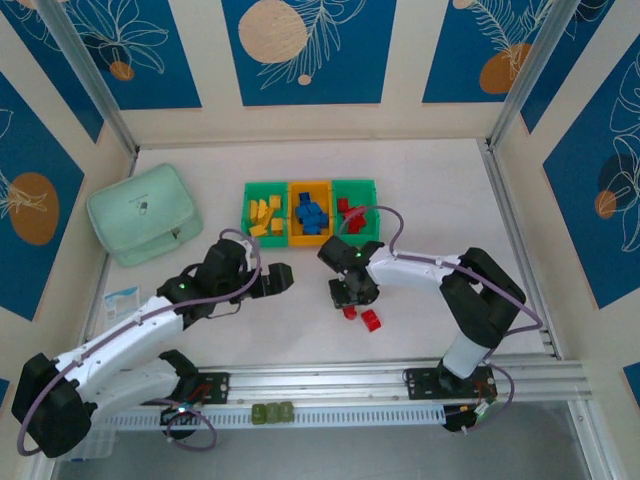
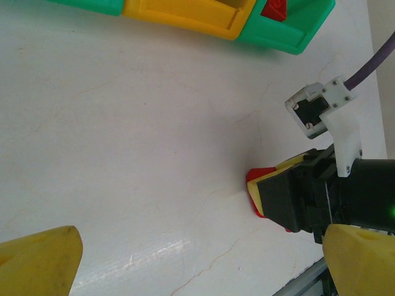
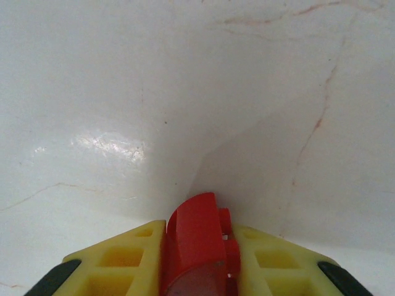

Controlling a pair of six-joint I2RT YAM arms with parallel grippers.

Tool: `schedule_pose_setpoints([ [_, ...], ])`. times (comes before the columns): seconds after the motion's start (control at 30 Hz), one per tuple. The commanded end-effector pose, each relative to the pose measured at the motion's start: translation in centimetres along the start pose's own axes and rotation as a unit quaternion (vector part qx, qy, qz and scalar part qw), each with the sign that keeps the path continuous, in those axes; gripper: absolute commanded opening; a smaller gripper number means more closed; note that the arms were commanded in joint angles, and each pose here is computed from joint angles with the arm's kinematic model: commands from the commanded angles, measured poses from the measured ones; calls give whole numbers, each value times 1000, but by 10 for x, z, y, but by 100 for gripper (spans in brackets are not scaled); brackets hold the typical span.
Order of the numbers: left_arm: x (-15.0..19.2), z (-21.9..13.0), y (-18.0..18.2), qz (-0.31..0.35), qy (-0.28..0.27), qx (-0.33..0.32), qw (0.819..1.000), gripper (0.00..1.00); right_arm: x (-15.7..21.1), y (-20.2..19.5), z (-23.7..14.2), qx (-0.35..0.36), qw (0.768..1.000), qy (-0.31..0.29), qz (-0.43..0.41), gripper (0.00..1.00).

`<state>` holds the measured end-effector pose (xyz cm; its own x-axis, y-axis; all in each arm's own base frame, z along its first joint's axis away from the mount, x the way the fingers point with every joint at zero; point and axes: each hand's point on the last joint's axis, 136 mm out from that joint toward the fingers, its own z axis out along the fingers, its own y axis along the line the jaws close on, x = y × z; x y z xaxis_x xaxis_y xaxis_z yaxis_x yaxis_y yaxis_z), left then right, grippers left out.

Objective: Sort the legos into containers by color
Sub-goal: Pick up the lego from the bottom-center of the table, then place the lego in the container.

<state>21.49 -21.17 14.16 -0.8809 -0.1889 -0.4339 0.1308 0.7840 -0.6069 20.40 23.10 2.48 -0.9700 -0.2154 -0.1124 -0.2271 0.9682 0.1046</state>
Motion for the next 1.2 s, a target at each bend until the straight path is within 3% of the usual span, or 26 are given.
schedule_pose_setpoints([
  [0.0, -13, -4, -12, 8, -20, 9, 1000, 99, -8, 3, -18, -16, 1000, -16, 1, 20],
  [0.2, -22, -6, -22, 21, -25, 14, 999, 99, -33, -3, -49, -16, 998, -61, -1, 18],
  [0.47, -41, -1, -38, 42, -34, 15, 998, 99, -117, -41, -95, 7, 987, -157, 34, 18],
  [0.67, -54, 4, -43, 49, -46, 8, 998, 99, -186, -68, -98, 43, 977, -202, 45, 18],
  [0.9, -64, 6, -43, 47, -54, -2, 997, 99, -248, -80, -81, 47, 975, -210, 51, 18],
  [1.0, -65, 6, -42, 46, -57, -3, 997, 99, -265, -85, -72, 53, 976, -206, 52, 24],
  [1.17, -66, 5, -42, 45, -56, -1, 997, 99, -272, -82, -68, 47, 978, -199, 50, 45],
])
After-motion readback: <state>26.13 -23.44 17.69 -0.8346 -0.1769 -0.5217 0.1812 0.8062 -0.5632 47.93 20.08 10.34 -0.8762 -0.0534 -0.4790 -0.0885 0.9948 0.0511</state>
